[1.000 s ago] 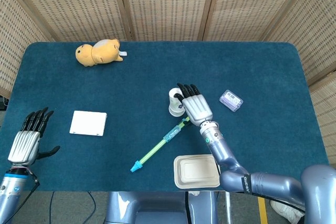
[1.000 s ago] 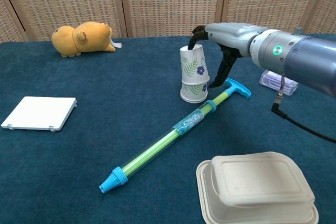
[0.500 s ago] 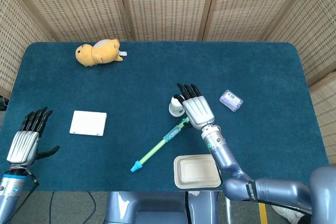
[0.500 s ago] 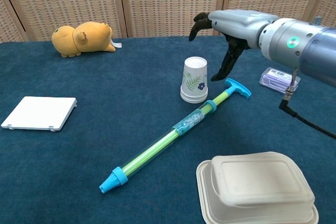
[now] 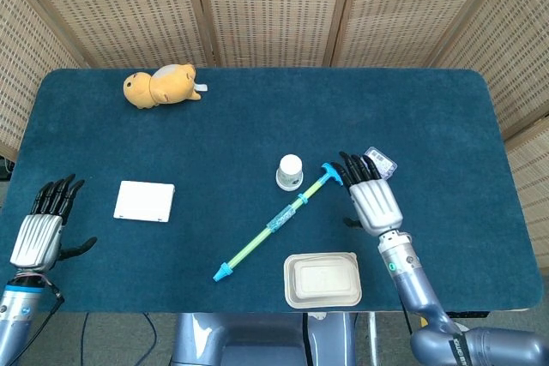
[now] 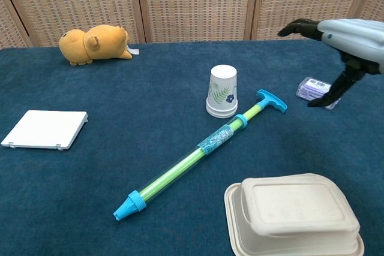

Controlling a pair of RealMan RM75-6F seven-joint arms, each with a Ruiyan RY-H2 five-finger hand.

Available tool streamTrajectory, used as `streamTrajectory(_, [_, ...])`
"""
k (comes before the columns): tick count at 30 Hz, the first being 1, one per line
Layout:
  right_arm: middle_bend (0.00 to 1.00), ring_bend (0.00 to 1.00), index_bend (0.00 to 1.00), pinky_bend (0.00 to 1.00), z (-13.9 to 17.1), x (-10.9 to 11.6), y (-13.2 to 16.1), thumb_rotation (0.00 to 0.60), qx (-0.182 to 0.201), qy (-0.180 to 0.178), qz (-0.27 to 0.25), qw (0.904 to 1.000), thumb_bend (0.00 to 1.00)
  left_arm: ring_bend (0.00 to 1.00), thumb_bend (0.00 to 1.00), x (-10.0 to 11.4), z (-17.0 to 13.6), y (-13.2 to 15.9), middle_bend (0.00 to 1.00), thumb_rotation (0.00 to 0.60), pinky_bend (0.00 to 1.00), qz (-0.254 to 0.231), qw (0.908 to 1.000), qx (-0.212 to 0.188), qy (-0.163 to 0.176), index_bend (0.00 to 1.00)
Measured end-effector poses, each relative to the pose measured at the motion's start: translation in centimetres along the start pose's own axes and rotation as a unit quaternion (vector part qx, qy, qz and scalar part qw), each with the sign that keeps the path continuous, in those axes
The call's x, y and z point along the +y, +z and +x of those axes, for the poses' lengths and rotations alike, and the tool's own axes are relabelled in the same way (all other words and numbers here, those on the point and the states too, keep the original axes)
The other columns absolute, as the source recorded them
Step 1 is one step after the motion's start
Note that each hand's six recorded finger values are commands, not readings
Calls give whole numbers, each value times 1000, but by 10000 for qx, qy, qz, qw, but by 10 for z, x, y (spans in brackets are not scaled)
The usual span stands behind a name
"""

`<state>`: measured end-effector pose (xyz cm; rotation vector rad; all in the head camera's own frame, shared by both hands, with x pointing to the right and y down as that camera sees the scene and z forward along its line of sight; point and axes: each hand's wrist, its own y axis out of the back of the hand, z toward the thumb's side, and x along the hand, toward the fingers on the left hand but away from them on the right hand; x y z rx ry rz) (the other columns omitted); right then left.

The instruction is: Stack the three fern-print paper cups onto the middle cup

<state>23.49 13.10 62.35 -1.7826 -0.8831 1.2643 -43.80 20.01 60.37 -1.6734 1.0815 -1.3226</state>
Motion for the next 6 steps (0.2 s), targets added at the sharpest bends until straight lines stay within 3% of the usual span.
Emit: streamTrajectory(6, [0,0,0,0,42,2,-52,600,-501,-297,91,9983,197,0,189,3,-6,2,0,600,0,45,10000,12,86,0])
